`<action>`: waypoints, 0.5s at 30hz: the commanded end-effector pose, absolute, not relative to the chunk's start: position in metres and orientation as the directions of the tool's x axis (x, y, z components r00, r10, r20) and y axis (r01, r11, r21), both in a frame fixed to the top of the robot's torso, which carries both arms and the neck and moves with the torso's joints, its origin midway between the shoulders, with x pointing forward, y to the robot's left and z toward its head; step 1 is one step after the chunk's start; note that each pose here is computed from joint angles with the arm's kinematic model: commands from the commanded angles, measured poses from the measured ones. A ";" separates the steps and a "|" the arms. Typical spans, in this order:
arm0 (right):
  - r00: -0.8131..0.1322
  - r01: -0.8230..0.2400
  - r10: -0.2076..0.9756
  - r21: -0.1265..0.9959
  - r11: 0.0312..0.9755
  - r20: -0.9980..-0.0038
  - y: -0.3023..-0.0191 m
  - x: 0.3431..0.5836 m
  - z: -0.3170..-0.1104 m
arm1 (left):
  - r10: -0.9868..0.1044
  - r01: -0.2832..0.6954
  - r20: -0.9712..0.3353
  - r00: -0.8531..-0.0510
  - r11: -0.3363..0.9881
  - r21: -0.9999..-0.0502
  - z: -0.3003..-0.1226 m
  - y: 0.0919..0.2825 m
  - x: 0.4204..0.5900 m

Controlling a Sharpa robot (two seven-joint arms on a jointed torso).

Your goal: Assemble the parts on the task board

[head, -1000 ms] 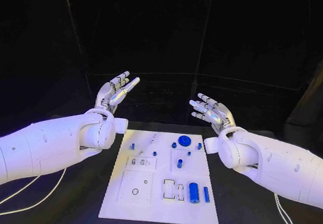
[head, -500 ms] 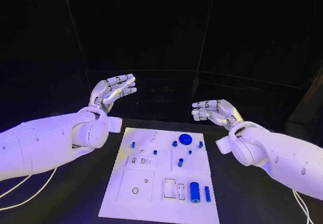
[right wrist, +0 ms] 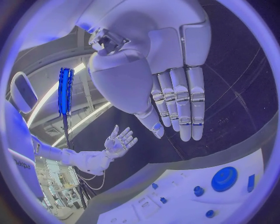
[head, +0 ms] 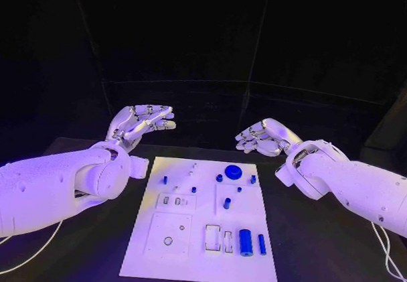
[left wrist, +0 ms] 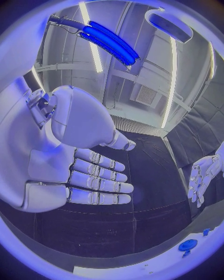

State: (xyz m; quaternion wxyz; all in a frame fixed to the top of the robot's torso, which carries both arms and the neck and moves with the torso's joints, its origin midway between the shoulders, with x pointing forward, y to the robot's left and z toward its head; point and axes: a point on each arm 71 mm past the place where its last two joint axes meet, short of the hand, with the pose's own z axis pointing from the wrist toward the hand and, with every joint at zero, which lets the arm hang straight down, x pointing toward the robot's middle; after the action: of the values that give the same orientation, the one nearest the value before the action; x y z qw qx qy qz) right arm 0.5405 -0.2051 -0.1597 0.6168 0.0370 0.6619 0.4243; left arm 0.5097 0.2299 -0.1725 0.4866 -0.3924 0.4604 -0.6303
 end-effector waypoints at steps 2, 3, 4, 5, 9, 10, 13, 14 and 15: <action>-0.175 -0.545 0.322 0.364 0.755 -0.930 -0.197 0.538 -0.160 | -0.950 0.276 0.022 -0.310 -0.112 -0.955 -0.166 0.218 0.497; -0.166 -0.556 0.283 0.327 0.764 -0.945 -0.194 0.538 -0.159 | -0.944 0.275 0.022 -0.328 -0.118 -0.954 -0.164 0.216 0.493; -0.164 -0.558 0.277 0.321 0.765 -0.947 -0.194 0.538 -0.159 | -0.943 0.276 0.022 -0.331 -0.119 -0.954 -0.164 0.216 0.493; -0.159 -0.564 0.257 0.302 0.769 -0.953 -0.192 0.537 -0.159 | -0.940 0.276 0.023 -0.340 -0.123 -0.953 -0.163 0.215 0.491; -0.128 -0.594 0.143 0.192 0.781 -0.981 -0.181 0.537 -0.161 | -0.924 0.282 0.026 -0.382 -0.143 -0.949 -0.160 0.210 0.484; -0.123 -0.599 0.119 0.169 0.783 -0.985 -0.178 0.537 -0.161 | -0.921 0.282 0.026 -0.388 -0.146 -0.948 -0.160 0.209 0.483; -0.112 -0.608 0.066 0.121 0.784 -0.991 -0.173 0.537 -0.163 | -0.915 0.281 0.029 -0.402 -0.153 -0.947 -0.159 0.207 0.481; -0.109 -0.611 0.050 0.107 0.784 -0.993 -0.171 0.537 -0.163 | -0.913 0.280 0.030 -0.407 -0.156 -0.947 -0.159 0.205 0.480; -0.107 -0.613 0.042 0.099 0.784 -0.993 -0.170 0.537 -0.164 | -0.912 0.280 0.031 -0.409 -0.158 -0.947 -0.159 0.205 0.479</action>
State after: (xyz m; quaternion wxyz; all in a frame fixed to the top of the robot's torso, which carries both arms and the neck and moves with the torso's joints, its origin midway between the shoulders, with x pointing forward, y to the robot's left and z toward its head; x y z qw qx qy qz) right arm 0.5359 -0.1700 -0.1610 0.6375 -0.1607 0.6888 0.3055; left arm 0.4817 0.2088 -0.1612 0.4441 -0.3470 0.4797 -0.6725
